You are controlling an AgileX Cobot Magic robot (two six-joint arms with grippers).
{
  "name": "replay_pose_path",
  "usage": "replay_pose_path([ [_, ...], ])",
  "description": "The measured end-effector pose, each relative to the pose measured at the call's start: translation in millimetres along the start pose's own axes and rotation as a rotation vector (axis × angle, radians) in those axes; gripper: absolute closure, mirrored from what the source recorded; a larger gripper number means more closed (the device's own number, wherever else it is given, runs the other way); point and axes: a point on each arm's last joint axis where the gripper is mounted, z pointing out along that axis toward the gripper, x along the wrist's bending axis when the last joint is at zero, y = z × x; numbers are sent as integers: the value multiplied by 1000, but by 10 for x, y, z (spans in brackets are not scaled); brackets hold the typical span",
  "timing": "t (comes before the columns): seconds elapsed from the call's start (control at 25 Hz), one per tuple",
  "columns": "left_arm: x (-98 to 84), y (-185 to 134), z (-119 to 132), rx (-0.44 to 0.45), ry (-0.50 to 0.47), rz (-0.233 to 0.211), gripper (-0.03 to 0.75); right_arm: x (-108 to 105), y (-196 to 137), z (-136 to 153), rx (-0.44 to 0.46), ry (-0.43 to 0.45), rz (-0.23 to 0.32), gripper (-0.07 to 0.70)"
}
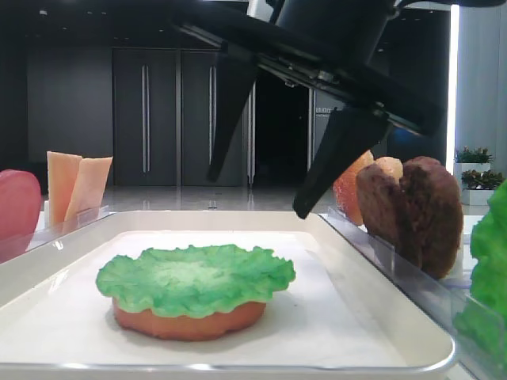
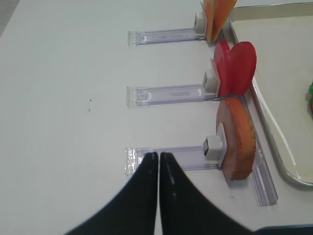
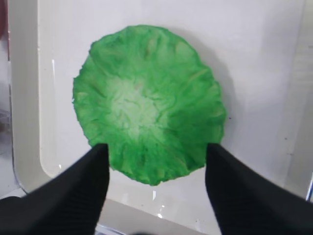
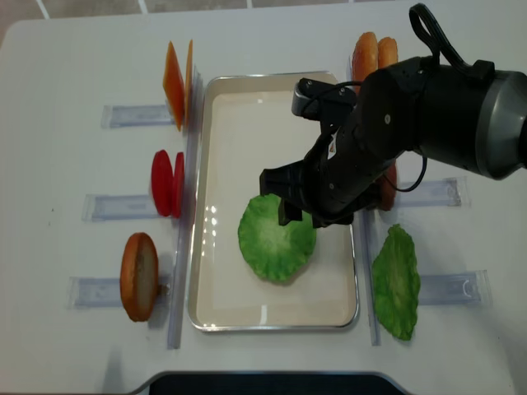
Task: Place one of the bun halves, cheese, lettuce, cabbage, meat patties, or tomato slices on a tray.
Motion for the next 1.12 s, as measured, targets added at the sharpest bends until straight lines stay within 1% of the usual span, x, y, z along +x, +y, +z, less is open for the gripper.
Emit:
replay_pose_path([
  [0.24,0,0,0,0,0,0,715,-12,-6,0,6,-13,2,92],
  [0.36,0,0,0,0,0,0,715,-15,-7,0,7,-16,15,64],
  [0.6,0,0,0,0,0,0,715,-26,-27,-10,26,-30,35,55],
  [0.72,0,0,0,0,0,0,715,-19,-44,-79,23,-30,42,55],
  [0.84,0,0,0,0,0,0,715,-17,-45,-165,20,-55,40,55],
  [1.0,0,0,0,0,0,0,715,11,-18,-311,18,-98,28,55],
  [1.12,0,0,0,0,0,0,715,52,7,-446,-4,-105,6,55],
])
